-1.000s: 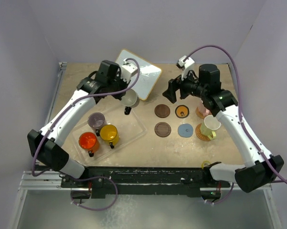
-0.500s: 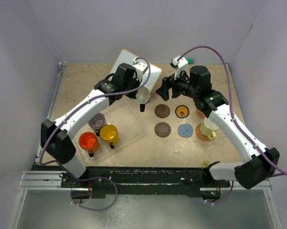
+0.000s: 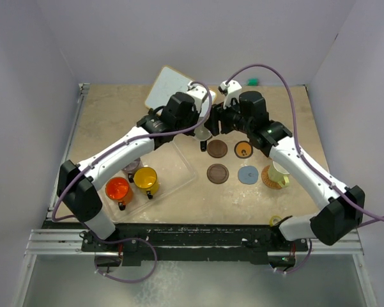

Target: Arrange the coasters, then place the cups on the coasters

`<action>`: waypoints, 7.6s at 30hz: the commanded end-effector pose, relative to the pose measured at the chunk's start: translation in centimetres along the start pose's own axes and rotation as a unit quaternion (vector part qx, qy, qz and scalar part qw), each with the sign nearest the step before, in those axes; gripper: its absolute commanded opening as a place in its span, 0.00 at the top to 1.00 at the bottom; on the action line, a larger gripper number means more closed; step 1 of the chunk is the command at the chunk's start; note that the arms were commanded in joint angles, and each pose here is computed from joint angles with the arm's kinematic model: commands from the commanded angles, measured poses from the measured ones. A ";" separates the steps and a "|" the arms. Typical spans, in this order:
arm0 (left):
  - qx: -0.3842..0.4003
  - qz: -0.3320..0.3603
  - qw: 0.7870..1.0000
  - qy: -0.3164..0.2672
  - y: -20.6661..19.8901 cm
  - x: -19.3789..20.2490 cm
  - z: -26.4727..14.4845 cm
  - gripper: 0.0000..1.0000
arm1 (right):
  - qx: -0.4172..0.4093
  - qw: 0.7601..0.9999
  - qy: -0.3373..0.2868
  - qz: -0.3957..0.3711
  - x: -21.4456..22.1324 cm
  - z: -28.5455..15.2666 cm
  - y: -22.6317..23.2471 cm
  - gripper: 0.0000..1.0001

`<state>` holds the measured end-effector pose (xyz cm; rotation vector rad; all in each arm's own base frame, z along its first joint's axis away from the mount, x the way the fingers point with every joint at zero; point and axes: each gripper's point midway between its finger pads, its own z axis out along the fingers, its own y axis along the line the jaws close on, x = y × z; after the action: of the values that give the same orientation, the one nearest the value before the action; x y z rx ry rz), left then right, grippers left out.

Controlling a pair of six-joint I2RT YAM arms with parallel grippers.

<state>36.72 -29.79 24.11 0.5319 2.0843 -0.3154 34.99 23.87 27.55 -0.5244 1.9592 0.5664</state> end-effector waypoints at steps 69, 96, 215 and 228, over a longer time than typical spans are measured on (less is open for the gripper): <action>0.066 0.106 0.991 -0.053 5.6 -0.3 -8.9 0.30 | 0.234 0.964 0.126 -0.001 7.0 -2.9 -16.5 1.00; 0.055 0.123 0.989 -0.054 6.5 1.0 -10.2 0.26 | 0.186 0.959 0.212 0.004 10.0 0.5 -19.8 1.00; -0.019 0.020 0.972 0.232 21.8 19.7 -9.3 0.50 | 0.022 0.993 0.092 -0.069 6.1 -9.9 -6.2 0.32; -0.003 -0.016 0.966 0.259 22.1 22.6 -7.4 0.69 | 0.021 0.993 0.097 -0.069 6.5 -9.7 -6.3 0.33</action>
<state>30.88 -1.67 9.10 0.6701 2.6136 -0.1609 29.07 11.86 23.64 -0.6739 2.1506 0.3859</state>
